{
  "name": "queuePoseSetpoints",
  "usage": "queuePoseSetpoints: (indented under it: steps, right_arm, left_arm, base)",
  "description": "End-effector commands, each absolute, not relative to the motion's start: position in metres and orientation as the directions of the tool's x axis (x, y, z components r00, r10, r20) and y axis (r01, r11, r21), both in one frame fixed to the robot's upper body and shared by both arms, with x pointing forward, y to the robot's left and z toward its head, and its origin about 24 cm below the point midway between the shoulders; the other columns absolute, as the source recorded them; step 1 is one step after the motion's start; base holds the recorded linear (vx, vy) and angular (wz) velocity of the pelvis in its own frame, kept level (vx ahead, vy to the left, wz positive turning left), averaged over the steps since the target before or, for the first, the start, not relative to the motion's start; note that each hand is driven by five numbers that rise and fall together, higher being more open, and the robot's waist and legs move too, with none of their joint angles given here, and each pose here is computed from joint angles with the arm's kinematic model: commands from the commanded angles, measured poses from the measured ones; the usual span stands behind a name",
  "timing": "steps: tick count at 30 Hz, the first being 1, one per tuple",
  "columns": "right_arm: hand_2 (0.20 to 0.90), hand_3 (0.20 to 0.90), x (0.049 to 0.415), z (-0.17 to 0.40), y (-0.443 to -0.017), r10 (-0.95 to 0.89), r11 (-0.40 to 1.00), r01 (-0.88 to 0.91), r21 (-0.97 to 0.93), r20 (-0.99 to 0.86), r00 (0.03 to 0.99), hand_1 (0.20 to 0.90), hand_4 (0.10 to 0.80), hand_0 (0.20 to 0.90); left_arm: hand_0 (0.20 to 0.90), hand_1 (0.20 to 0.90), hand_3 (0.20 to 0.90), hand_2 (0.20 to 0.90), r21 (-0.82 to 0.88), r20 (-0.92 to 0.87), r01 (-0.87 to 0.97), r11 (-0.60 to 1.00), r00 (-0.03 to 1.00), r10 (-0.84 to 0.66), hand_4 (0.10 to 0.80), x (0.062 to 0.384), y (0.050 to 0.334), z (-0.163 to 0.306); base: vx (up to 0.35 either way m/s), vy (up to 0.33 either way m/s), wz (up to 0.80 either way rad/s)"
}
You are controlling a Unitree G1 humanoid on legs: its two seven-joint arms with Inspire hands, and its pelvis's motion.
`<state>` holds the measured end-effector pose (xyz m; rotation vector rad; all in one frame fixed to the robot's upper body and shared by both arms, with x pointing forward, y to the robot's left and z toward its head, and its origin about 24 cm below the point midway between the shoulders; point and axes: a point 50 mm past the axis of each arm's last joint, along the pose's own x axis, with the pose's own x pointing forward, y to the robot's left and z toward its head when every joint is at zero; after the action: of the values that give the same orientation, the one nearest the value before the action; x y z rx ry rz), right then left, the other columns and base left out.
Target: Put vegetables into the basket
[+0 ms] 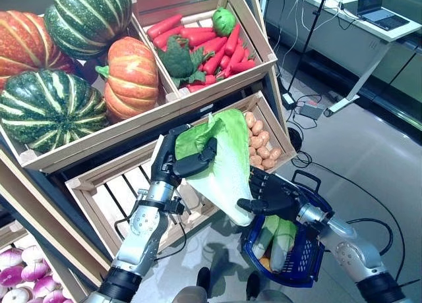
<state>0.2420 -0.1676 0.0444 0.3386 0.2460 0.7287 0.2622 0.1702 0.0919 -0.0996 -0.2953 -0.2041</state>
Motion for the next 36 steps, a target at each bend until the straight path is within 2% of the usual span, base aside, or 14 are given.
queuePoseSetpoints:
  steps: [1, 10, 24, 36]
  right_arm:
    - [0.9, 0.9, 0.25, 0.066, -0.156, 0.749, 0.629, -0.707, 0.323, -0.008, 0.663, 0.9, 0.8, 0.9]
    - [0.9, 0.9, 0.248, 0.043, -0.162, 0.676, 0.731, -0.612, 0.302, -0.195, 0.711, 0.9, 0.8, 0.9]
    - [0.9, 0.9, 0.244, 0.03, -0.151, 0.735, 0.676, -0.684, 0.274, -0.301, 0.607, 0.9, 0.8, 0.9]
    - [0.9, 0.9, 0.241, 0.03, -0.143, 0.775, 0.629, -0.727, 0.276, -0.296, 0.559, 0.9, 0.8, 0.9]
  left_arm:
    - [0.3, 0.3, 0.3, 0.3, -0.056, 0.522, 0.345, 0.937, 0.81, -0.267, 0.4, 0.262, 0.154, 0.139]
    - [0.3, 0.3, 0.3, 0.3, -0.052, 0.533, 0.36, 0.932, 0.799, -0.278, 0.4, 0.261, 0.151, 0.142]
    - [0.3, 0.3, 0.3, 0.3, -0.024, 0.546, 0.43, 0.903, 0.762, -0.348, 0.4, 0.259, 0.143, 0.147]
    - [0.3, 0.3, 0.3, 0.3, -0.05, 0.513, 0.606, 0.794, 0.698, -0.5, 0.4, 0.256, 0.13, 0.143]
  base:
    - [0.019, 0.005, -0.03]
    - [0.002, 0.001, 0.0]
    - [0.0, 0.0, 0.0]
    - [0.0, 0.0, 0.0]
